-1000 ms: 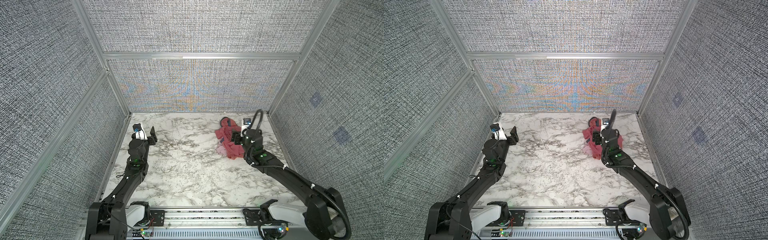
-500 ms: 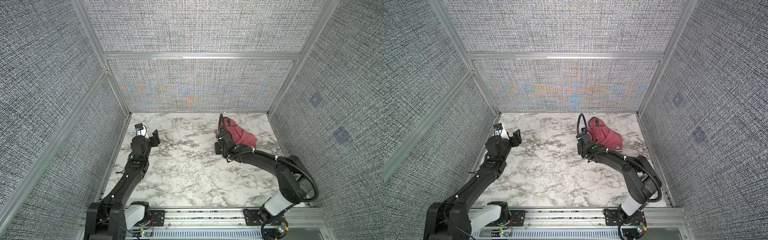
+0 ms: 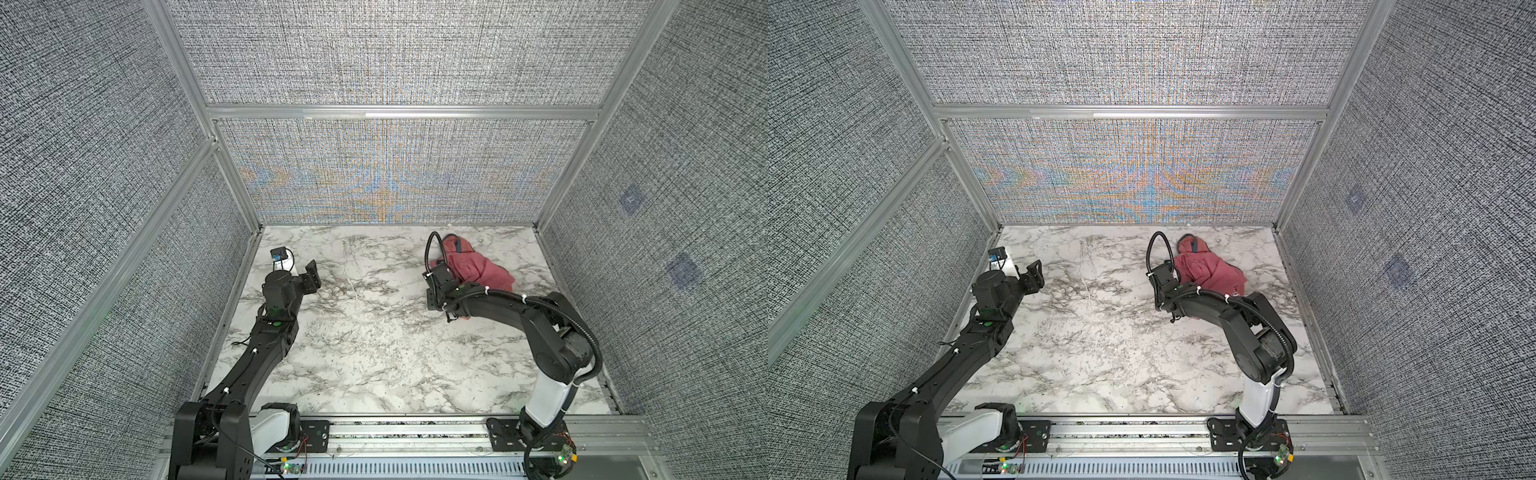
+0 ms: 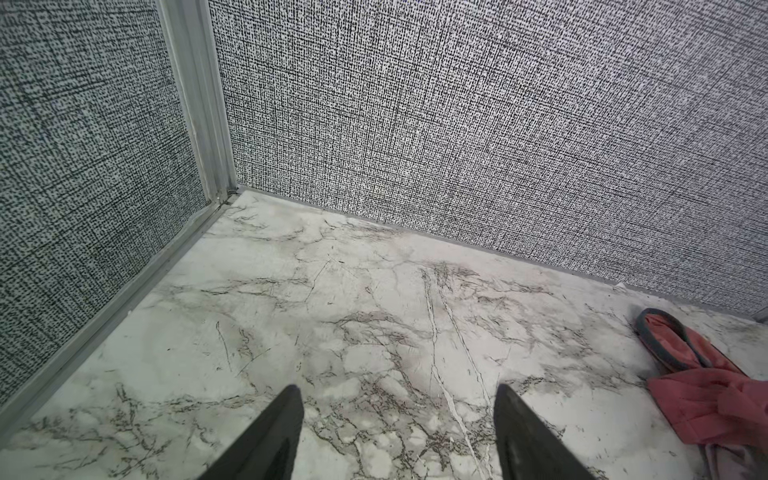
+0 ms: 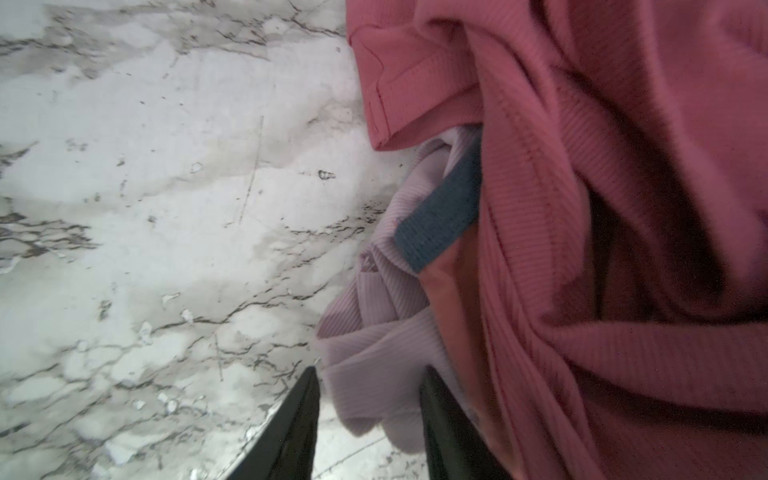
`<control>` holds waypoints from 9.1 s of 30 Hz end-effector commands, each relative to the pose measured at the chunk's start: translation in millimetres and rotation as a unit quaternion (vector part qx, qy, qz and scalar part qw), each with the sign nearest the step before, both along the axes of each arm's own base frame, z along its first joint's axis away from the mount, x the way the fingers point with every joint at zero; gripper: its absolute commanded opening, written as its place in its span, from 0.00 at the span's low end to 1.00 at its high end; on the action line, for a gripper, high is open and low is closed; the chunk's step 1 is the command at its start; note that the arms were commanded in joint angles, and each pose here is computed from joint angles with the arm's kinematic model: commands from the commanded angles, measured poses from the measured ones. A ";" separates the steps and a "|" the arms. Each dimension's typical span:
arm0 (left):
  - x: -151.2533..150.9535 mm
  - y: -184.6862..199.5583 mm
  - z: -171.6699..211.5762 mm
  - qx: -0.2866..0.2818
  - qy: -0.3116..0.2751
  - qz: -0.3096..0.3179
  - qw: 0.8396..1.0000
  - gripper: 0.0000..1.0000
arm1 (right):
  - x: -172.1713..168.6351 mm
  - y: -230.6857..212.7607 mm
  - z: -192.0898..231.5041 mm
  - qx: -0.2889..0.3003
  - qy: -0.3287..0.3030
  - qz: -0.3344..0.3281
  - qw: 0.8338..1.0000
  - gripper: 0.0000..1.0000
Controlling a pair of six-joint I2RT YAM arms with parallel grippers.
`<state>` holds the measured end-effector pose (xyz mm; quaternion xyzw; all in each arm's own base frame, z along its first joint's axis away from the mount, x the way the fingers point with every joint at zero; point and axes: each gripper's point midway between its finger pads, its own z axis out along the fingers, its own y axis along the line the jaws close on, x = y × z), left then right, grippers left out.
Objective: Pick out a specific cloth from the pile
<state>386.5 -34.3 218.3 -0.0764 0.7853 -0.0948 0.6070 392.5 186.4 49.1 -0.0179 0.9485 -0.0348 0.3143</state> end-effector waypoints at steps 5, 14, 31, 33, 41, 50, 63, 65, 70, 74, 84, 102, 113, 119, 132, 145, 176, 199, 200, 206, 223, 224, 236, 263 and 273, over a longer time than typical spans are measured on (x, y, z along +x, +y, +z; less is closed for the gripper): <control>-0.6 1.8 2.2 0.004 0.000 0.004 1.000 0.74 | 9.7 -9.6 -10.3 -0.012 -0.005 -0.032 0.999 0.30; -1.5 4.0 4.4 0.008 -0.001 0.009 1.000 0.74 | 9.2 -13.6 9.3 -0.008 -0.029 -0.040 0.999 0.00; -2.3 3.1 7.2 0.002 -0.002 0.007 1.000 0.75 | 2.9 -49.0 171.1 0.056 -0.175 -0.042 0.982 0.00; -2.1 2.3 8.0 0.002 -0.002 0.006 1.000 0.75 | 4.1 -60.3 188.9 0.054 -0.195 -0.048 0.978 0.00; -1.2 3.2 11.8 0.007 -0.002 0.007 1.000 0.75 | 4.9 -96.7 242.3 0.083 -0.233 -0.058 0.967 0.00; 0.2 3.4 15.8 0.005 -0.004 0.008 1.000 0.75 | -6.9 -77.2 317.6 0.162 -0.280 0.018 0.946 0.00; -4.9 3.8 27.7 0.000 -0.006 0.009 1.000 0.75 | -48.0 2.3 402.9 0.302 -0.280 0.221 0.884 0.00; -6.6 5.1 33.9 -0.001 -0.002 0.013 1.000 0.75 | -51.0 15.6 408.6 0.296 -0.279 0.245 0.880 0.00; -13.9 13.9 56.9 0.009 0.016 0.035 0.999 0.76 | -60.1 67.3 408.9 0.289 -0.253 0.325 0.864 0.00; -25.4 24.1 75.4 0.023 0.029 0.058 0.998 0.77 | -61.5 99.2 396.0 0.279 -0.226 0.363 0.860 0.00; -62.6 38.5 110.1 0.040 0.018 0.084 0.995 0.82 | -73.0 190.2 358.1 0.285 -0.161 0.456 0.828 0.00; -79.5 56.8 109.2 0.070 0.016 0.121 0.990 0.86 | -110.3 392.7 252.4 0.345 -0.024 0.557 0.755 0.49; -59.4 15.5 90.6 0.022 0.023 0.014 0.999 0.81 | -90.6 319.7 252.1 0.301 -0.070 0.487 0.817 0.65; -47.3 -47.7 35.8 -0.020 0.085 -0.099 0.991 0.75 | -66.2 227.2 228.9 0.279 -0.088 0.380 0.877 0.65; -80.4 -135.0 -93.6 -0.003 0.242 -0.194 0.951 0.69 | -39.3 67.2 189.8 0.248 -0.108 0.188 0.944 0.65; -84.7 -168.6 -156.0 0.067 0.332 -0.203 0.919 0.65 | -39.9 74.7 181.4 0.261 -0.089 0.204 0.939 0.65; -24.3 -213.2 -51.6 0.060 0.202 -0.238 0.948 0.00 | -32.3 67.6 188.2 0.255 -0.091 0.193 0.943 0.65; -1.8 -236.3 75.1 -0.059 0.015 -0.295 0.953 0.00 | -31.1 67.4 190.4 0.259 -0.093 0.187 0.943 0.65; 3.4 -242.9 74.6 -0.062 0.017 -0.303 0.951 0.00 | -31.2 67.1 191.6 0.260 -0.094 0.187 0.943 0.65; 26.0 -277.0 86.0 -0.086 0.010 -0.348 0.934 0.00 | -35.3 61.5 194.7 0.252 -0.098 0.184 0.945 0.65; 8.2 -163.6 84.5 -0.130 0.037 -0.249 0.959 0.00 | -29.4 66.2 197.5 0.255 -0.098 0.189 0.943 0.65; 1.4 -153.6 78.9 -0.128 0.044 -0.236 0.962 0.00 | -28.0 67.3 197.7 0.256 -0.099 0.190 0.943 0.65; -69.4 -56.6 -30.3 -0.112 0.189 -0.033 0.975 0.00 | -22.2 81.4 185.7 0.265 -0.083 0.210 0.938 0.65; -153.1 -28.7 -144.4 -0.191 0.289 0.050 0.937 0.49 | -28.9 83.4 180.9 0.283 -0.069 0.210 0.933 0.65; -118.6 -40.5 -69.3 -0.145 0.212 -0.007 0.966 0.50 | -32.8 72.8 182.3 0.270 -0.079 0.197 0.939 0.65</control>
